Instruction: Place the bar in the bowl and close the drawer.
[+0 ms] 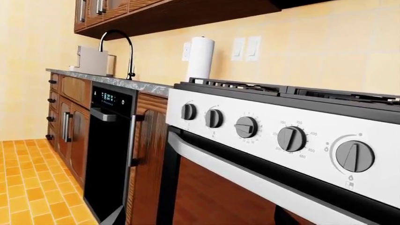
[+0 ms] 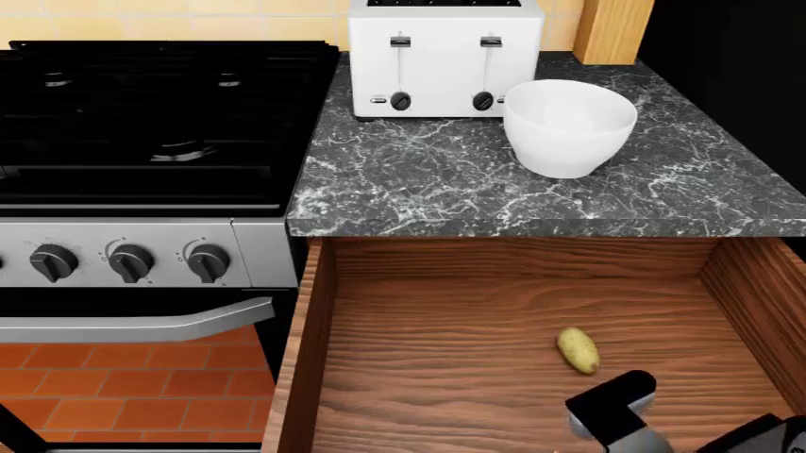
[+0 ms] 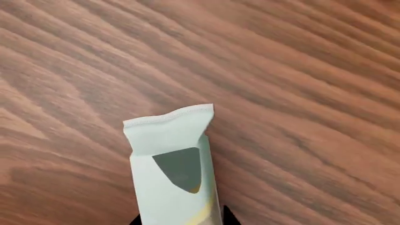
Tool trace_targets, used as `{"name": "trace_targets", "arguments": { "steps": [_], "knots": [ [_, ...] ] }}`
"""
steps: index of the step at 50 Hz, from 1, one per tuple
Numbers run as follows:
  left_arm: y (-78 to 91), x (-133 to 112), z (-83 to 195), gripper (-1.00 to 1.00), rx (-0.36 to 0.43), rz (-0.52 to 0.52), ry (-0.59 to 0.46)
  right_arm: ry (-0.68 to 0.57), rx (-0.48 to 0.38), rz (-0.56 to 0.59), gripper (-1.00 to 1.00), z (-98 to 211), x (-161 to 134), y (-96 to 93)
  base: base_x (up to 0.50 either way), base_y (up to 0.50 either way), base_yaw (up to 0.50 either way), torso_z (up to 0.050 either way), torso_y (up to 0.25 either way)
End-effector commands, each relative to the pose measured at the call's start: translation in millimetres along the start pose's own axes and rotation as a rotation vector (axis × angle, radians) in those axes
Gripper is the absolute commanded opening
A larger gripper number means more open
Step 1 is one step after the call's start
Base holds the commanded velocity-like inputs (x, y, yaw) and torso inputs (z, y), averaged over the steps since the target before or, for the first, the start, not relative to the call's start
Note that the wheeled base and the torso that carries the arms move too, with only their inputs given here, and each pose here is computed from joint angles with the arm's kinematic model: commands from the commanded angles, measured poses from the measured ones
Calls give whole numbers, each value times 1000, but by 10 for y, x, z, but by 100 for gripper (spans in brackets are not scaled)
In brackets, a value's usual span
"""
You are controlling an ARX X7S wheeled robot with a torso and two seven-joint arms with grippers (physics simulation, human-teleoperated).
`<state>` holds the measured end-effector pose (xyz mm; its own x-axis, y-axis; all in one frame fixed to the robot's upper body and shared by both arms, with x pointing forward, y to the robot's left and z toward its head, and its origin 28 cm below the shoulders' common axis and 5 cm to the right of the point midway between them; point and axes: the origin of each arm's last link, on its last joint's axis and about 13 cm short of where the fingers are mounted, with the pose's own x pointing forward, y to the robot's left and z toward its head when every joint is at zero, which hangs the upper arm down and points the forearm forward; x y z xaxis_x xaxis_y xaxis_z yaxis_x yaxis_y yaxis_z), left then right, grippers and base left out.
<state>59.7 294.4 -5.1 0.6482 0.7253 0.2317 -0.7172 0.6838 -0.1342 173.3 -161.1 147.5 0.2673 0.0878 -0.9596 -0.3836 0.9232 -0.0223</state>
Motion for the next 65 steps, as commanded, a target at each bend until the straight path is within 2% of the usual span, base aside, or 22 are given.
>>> {"name": "trace_targets", "arguments": {
  "steps": [1,18,36,53,65],
  "knots": [
    [10,-7,-6,100,-2,0,2,-59,-50,-57,-100,147,-240,-12,0,0,0,0,0],
    [14,-22,-6,100,-6,0,-3,-196,-176,-183,-100,460,-736,50,0,0,0,0,0],
    [-53,25,-1,100,1,0,-5,-475,-298,-326,-100,947,-1509,156,0,0,0,0,0],
    [-178,159,-29,100,9,4,1,-804,-210,-399,-100,1550,-2008,152,0,0,0,0,0],
    [-287,290,-37,100,14,19,2,-963,-172,-422,-100,2066,-2288,85,0,0,0,0,0]
  ]
}}
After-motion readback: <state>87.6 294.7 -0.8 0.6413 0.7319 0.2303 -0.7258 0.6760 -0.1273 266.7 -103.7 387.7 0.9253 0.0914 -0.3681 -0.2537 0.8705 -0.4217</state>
